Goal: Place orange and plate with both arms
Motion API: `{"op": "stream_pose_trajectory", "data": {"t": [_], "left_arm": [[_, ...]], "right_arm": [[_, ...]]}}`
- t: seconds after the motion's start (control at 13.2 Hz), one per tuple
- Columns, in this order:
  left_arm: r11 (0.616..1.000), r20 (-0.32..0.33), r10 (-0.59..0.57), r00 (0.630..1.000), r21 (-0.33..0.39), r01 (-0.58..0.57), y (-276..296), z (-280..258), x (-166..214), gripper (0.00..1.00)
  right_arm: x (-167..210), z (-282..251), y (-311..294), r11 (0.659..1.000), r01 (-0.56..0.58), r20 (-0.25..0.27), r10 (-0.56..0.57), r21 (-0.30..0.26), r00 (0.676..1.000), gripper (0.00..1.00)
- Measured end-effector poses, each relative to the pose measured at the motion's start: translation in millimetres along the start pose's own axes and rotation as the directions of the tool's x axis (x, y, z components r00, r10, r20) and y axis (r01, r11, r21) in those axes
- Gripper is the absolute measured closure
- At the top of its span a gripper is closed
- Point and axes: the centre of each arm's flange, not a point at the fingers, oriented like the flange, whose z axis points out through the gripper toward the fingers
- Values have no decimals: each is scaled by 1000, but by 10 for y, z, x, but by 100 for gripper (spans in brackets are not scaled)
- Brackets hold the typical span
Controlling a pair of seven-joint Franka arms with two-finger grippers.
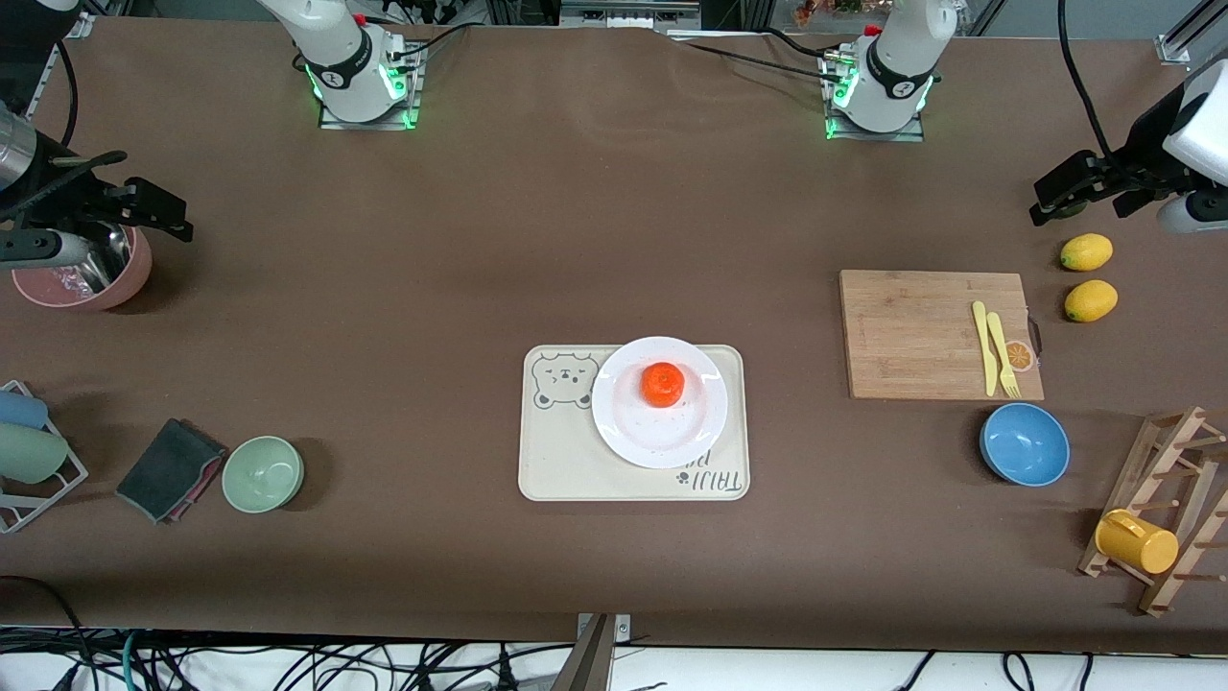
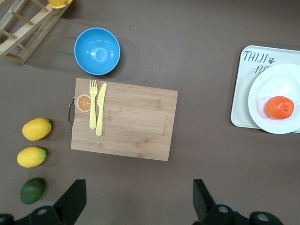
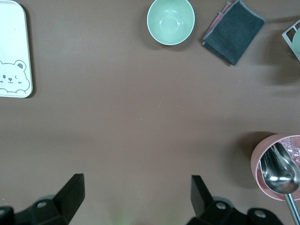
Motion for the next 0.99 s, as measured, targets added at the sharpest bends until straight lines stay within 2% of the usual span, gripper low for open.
{"op": "stream_pose_trajectory", "data": {"t": [0.99], "left_arm": [[1000, -6, 26, 1000, 2, -26, 148, -25, -28, 0]], "right_arm": [[24, 2, -18, 1000, 0, -12, 0, -1, 1000, 0]]}}
